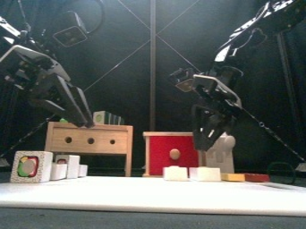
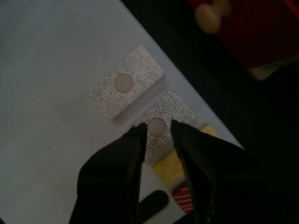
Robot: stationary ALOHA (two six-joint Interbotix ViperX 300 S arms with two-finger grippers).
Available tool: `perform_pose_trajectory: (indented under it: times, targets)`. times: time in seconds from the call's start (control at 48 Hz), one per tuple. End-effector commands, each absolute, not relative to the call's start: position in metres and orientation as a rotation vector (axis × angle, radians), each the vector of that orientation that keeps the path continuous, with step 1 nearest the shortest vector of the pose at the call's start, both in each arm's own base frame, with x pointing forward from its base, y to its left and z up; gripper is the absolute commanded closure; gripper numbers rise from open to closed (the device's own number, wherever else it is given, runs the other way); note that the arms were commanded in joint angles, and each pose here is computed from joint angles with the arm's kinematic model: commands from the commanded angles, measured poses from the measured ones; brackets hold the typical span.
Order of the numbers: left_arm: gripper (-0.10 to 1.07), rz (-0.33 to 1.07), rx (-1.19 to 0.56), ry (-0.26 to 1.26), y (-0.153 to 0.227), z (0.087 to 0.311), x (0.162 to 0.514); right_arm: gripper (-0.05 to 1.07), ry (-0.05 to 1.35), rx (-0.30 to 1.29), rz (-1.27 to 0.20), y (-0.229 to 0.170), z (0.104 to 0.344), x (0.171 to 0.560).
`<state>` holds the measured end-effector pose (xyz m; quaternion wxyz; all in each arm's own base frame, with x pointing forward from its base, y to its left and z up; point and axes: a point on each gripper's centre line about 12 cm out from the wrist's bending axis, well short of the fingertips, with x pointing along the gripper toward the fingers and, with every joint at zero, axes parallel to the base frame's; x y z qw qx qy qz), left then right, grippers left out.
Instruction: Place rice in middle of board
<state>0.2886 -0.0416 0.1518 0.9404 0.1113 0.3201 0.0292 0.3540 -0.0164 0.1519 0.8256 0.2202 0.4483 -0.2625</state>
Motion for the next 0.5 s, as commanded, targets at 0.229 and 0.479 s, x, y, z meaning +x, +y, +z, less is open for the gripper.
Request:
perform_pose_trajectory:
  times: [0.229, 0.479]
  targets:
    - [0.15, 0.351, 0.194, 0.492, -0.014, 0.182, 0.298, 0.31, 0.853, 0.541, -0.517, -0.013, 0.18, 0.376]
    - [0.15, 0.434, 0.118, 0.332, -0.002, 0.185, 0.286, 0.31, 0.85, 0.592, -0.524, -0.012, 0.18, 0.385]
